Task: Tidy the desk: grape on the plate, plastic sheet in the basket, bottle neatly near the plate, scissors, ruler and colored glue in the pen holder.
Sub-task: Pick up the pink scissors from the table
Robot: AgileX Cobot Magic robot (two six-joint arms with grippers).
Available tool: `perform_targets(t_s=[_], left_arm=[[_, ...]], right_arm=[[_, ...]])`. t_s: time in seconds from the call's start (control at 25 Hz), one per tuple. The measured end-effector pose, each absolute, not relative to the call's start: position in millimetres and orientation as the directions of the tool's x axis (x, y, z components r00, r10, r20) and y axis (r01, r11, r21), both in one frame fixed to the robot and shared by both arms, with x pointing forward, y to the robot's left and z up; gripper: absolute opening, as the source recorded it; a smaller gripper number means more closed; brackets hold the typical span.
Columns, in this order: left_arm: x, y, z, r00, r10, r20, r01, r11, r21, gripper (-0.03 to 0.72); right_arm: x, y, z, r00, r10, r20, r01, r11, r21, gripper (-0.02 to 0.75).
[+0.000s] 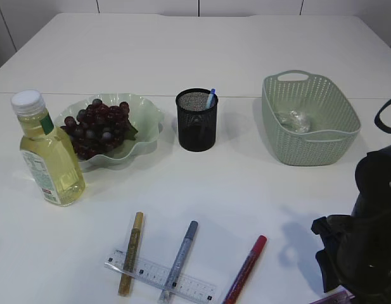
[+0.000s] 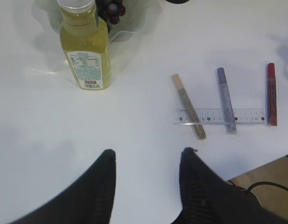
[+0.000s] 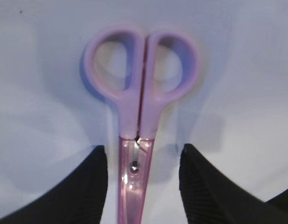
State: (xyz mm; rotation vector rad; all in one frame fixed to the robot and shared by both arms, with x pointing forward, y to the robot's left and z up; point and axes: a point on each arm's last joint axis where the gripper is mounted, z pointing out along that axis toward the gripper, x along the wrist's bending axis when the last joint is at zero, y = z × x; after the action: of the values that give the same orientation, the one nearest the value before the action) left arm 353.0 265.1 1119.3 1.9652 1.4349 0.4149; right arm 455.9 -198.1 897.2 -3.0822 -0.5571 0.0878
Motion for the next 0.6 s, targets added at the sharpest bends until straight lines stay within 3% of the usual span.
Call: perform_targets(t_s=[0.6], left_arm=[[353.2, 265.1, 1119.4, 0.347, 0.93, -0.124, 0.719, -0.179, 0.672, 0.331]], right_arm=[[456.7, -197.8, 893.5, 0.935, 0.35, -0.06, 0.349, -0.937, -0.017, 0.398]])
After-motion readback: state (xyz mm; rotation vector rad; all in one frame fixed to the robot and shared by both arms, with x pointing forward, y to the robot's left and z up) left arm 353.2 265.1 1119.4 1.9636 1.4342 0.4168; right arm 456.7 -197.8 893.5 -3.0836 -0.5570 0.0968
